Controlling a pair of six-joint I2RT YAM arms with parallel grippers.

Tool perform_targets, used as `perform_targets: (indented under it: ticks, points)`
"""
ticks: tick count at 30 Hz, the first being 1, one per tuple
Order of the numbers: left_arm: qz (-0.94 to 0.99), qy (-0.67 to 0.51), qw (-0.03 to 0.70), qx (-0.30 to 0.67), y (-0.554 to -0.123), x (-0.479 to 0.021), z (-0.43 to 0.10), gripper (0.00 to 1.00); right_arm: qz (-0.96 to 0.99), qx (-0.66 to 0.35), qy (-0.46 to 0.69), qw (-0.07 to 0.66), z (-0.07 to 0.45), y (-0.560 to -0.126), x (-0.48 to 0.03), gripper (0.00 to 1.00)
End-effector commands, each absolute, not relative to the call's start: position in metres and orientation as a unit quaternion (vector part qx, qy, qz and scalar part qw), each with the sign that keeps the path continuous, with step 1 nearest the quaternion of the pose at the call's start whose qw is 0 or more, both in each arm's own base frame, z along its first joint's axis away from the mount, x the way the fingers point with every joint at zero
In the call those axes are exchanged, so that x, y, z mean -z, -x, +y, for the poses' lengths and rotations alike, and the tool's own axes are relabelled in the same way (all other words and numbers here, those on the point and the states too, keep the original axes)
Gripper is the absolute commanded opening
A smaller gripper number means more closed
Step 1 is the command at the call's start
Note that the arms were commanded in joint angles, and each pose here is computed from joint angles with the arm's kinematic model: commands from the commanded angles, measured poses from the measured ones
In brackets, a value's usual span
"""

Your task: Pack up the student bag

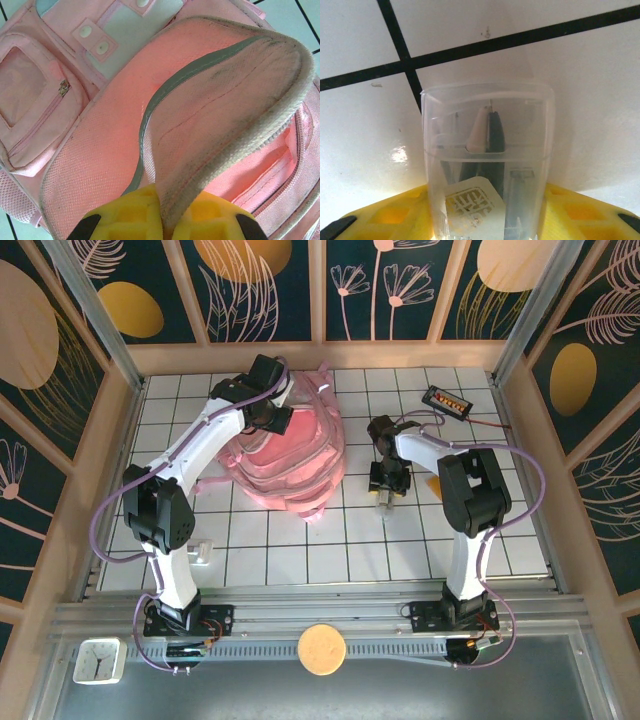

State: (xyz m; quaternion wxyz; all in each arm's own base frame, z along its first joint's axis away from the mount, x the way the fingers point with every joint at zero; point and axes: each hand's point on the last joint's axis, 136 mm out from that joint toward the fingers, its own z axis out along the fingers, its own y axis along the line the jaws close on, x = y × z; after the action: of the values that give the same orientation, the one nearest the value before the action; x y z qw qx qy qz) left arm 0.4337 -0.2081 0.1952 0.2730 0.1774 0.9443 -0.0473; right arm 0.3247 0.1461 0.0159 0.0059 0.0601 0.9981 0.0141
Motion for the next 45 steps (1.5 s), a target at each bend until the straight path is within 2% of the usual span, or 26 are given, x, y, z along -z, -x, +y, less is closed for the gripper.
perform_targets:
  ticks: [1, 4, 8, 18, 23, 29, 31, 34, 42, 44, 45]
  points:
    - [0.940, -0.177, 0.283, 0.073, -0.435, -0.203, -0.219, 0.00, 0.998, -0.021, -0.051, 0.017, 0.152, -0.329, -0.016, 0.46]
    - [0.940, -0.176, 0.282, 0.077, -0.434, -0.204, -0.220, 0.00, 0.998, -0.034, -0.053, 0.022, 0.156, -0.330, -0.029, 0.45]
    - [0.940, -0.174, 0.280, 0.086, -0.435, -0.204, -0.223, 0.00, 0.991, -0.101, -0.070, 0.047, 0.174, -0.339, -0.072, 0.46]
    - [0.935, -0.161, 0.286, 0.132, -0.439, -0.220, -0.239, 0.00, 0.875, -0.466, -0.101, 0.077, 0.306, -0.389, -0.205, 0.46]
    - [0.934, -0.150, 0.288, 0.149, -0.440, -0.226, -0.244, 0.00, 0.831, -0.539, -0.122, 0.061, 0.350, -0.424, -0.210, 0.46]
    - [0.933, -0.137, 0.290, 0.163, -0.444, -0.230, -0.249, 0.00, 0.821, -0.556, -0.127, 0.042, 0.392, -0.447, -0.196, 0.48]
    - [0.934, -0.134, 0.288, 0.164, -0.446, -0.227, -0.250, 0.00, 0.821, -0.555, -0.133, 0.025, 0.402, -0.446, -0.187, 0.54]
    - [0.935, -0.128, 0.287, 0.162, -0.448, -0.224, -0.251, 0.00, 0.821, -0.554, -0.137, 0.017, 0.405, -0.445, -0.179, 0.75]
    - [0.940, -0.125, 0.286, 0.137, -0.456, -0.216, -0.245, 0.00, 0.838, -0.530, -0.126, 0.040, 0.384, -0.428, -0.192, 0.79]
    - [0.942, -0.126, 0.281, 0.136, -0.456, -0.210, -0.246, 0.00, 0.841, -0.524, -0.121, 0.064, 0.370, -0.424, -0.206, 0.86]
    - [0.942, -0.127, 0.279, 0.136, -0.457, -0.208, -0.246, 0.00, 0.845, -0.515, -0.118, 0.082, 0.360, -0.422, -0.214, 0.99]
